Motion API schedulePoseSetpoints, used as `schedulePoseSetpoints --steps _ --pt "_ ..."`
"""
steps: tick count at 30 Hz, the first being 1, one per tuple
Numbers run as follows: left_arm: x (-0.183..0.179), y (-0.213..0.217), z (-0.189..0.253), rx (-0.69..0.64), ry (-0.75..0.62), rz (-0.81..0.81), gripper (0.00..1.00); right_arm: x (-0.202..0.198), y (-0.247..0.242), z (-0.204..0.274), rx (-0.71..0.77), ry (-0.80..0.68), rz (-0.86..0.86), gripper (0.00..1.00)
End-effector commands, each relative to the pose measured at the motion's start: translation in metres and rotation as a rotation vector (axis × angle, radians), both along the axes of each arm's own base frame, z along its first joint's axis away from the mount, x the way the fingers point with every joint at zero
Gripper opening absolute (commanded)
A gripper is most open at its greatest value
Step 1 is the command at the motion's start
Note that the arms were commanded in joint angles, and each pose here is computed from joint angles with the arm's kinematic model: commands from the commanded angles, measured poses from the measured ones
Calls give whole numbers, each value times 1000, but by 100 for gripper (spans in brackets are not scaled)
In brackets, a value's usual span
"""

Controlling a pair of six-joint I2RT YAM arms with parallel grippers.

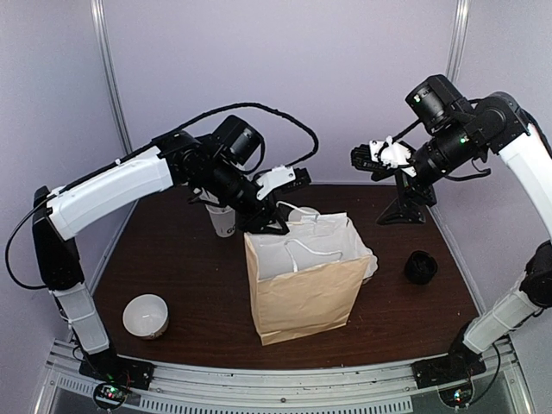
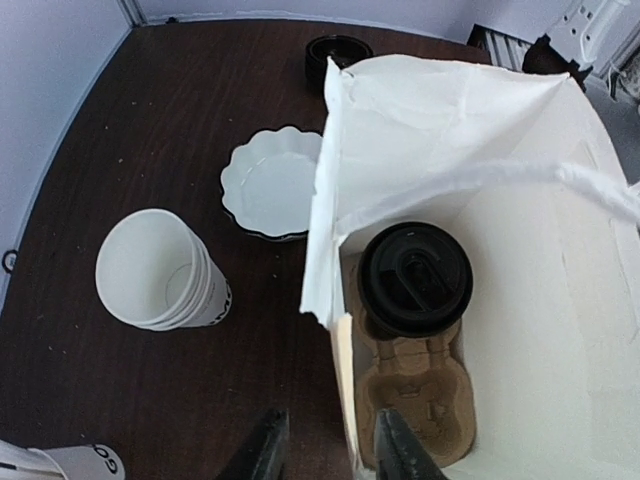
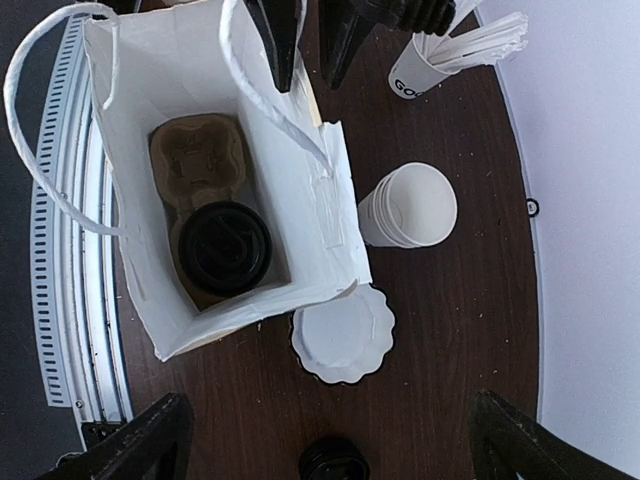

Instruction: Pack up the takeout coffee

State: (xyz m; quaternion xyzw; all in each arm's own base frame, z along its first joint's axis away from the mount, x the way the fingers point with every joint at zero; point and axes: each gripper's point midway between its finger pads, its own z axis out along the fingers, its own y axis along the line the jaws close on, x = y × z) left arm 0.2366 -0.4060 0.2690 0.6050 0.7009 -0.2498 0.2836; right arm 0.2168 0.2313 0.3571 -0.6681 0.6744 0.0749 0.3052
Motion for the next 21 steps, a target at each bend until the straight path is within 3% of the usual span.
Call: schedulePoseSetpoints --steps 1,8,21 --pt "5 -1 1 30 -16 -12 24 1 -12 4 45 -6 -39 99" --pt "-8 13 19 23 -8 -18 0 6 -25 -1 50 -10 -85 99" --pt "6 82 40 136 -263 155 0 42 -37 -28 16 -9 -207 99"
